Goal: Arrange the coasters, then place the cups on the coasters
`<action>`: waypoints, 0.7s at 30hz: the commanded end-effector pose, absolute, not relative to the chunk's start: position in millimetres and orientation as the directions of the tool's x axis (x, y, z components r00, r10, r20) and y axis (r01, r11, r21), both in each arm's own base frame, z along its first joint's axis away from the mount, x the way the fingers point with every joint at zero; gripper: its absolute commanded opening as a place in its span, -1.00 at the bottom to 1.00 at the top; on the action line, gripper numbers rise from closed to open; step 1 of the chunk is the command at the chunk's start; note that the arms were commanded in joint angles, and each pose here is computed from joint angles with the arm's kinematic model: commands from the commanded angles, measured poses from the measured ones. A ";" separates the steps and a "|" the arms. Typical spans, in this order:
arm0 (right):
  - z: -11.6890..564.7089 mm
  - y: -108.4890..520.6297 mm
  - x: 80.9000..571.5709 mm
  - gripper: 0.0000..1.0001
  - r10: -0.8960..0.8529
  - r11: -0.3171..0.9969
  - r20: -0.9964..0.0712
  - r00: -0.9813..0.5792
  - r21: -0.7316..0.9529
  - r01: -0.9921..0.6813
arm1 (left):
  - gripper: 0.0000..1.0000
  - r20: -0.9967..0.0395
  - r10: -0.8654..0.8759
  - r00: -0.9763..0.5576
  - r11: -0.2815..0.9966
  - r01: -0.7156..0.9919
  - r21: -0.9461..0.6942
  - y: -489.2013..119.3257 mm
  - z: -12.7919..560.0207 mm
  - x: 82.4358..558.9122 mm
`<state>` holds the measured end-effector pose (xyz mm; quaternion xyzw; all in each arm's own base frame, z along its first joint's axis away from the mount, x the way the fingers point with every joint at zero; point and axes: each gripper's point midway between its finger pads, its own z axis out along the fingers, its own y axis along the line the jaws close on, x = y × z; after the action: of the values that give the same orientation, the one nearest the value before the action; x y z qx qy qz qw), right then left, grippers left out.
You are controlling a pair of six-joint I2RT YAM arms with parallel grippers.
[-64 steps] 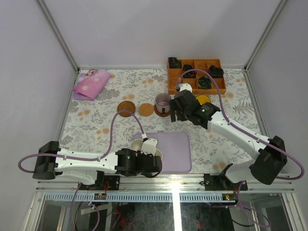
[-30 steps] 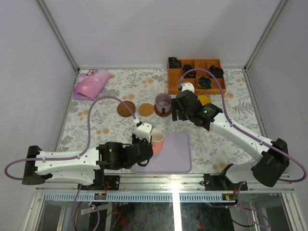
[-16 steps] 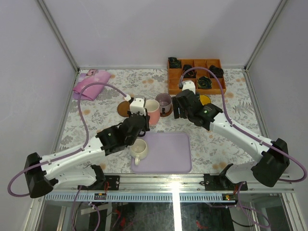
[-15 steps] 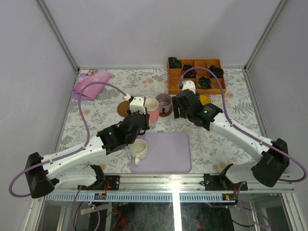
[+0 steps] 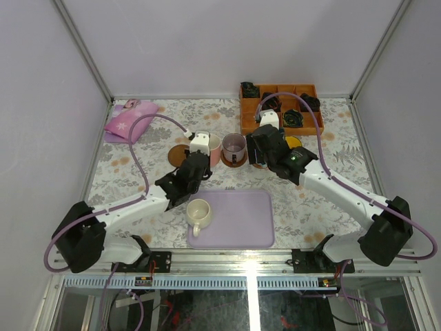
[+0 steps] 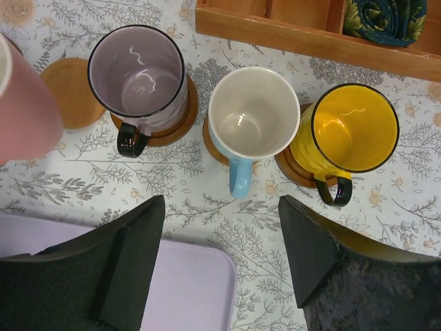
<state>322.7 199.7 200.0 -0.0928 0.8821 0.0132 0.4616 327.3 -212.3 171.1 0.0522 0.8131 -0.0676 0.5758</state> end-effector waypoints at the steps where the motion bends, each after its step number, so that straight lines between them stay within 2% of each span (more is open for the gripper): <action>1: 229.8 201.4 342.7 0.48 -0.091 0.991 -0.874 -0.477 -0.031 -0.133 | -1.00 -0.983 -0.127 -0.134 0.978 0.151 -0.147 -218.8 217.2 356.4; 21: 214.8 200.1 352.9 0.45 -0.094 0.990 -0.857 -0.506 -0.027 -0.138 | -1.00 -0.970 -0.178 -0.167 0.980 0.056 -0.190 -218.4 180.1 401.8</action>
<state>339.2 197.6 195.2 -0.0797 0.8806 0.0122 0.4669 368.5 -202.8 110.3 0.0279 0.8276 -0.0316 0.5598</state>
